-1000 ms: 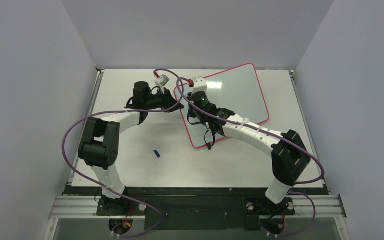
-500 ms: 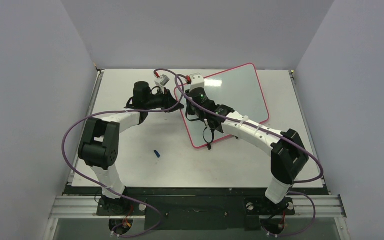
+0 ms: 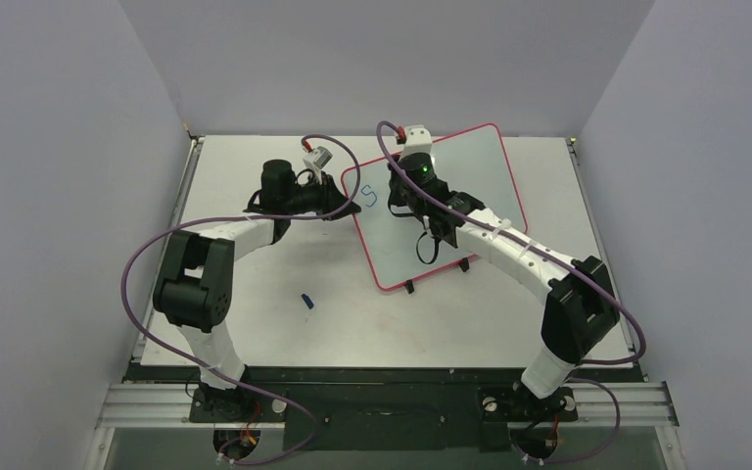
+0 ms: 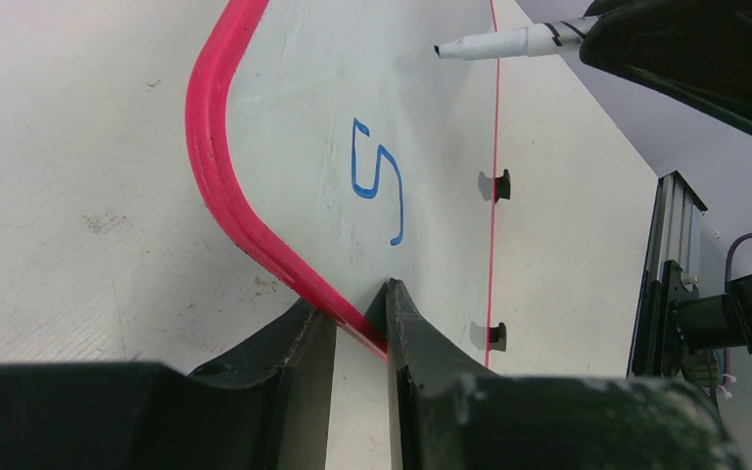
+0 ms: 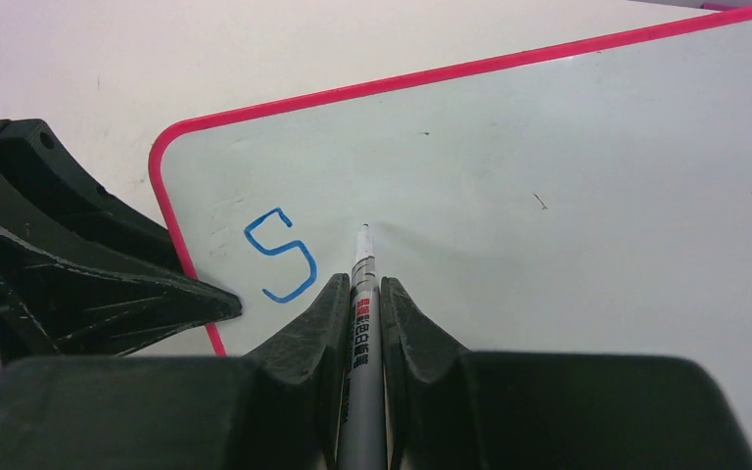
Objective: Write a sentence on the whiteboard
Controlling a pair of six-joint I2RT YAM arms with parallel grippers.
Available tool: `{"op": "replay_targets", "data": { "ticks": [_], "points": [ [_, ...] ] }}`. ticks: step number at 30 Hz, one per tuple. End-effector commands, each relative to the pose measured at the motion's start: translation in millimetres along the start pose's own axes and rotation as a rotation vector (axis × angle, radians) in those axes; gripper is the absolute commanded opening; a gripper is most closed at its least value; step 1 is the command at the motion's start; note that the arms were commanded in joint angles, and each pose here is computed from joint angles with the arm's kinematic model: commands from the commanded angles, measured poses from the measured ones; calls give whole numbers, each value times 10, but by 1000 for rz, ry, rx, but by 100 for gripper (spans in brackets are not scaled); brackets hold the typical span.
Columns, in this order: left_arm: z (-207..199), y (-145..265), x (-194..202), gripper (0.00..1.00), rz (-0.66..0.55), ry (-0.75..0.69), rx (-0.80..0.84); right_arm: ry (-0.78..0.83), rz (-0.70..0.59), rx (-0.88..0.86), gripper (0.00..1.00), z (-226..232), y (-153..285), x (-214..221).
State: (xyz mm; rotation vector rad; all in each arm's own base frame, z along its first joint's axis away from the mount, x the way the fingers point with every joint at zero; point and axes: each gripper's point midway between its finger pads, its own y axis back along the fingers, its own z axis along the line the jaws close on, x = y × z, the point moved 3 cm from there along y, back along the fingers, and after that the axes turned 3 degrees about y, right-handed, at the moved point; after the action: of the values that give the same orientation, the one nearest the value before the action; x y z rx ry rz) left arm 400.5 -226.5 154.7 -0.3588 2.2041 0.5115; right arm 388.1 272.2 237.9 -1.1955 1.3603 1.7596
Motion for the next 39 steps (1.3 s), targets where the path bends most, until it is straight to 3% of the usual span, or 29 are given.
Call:
{"op": "replay_targets", "data": {
  "ticks": [1,21,39],
  "points": [
    [-26,-28,-65,0,-7,-164,-4,-37,-65,-56,0,126,43,-258],
    [3,-39,-33,0,4,-161,-6,-49,-46,-93,0,318,-122,-212],
    [6,-37,-24,0,6,-165,-8,-57,-24,-14,0,7,-188,-114]
  ]
}}
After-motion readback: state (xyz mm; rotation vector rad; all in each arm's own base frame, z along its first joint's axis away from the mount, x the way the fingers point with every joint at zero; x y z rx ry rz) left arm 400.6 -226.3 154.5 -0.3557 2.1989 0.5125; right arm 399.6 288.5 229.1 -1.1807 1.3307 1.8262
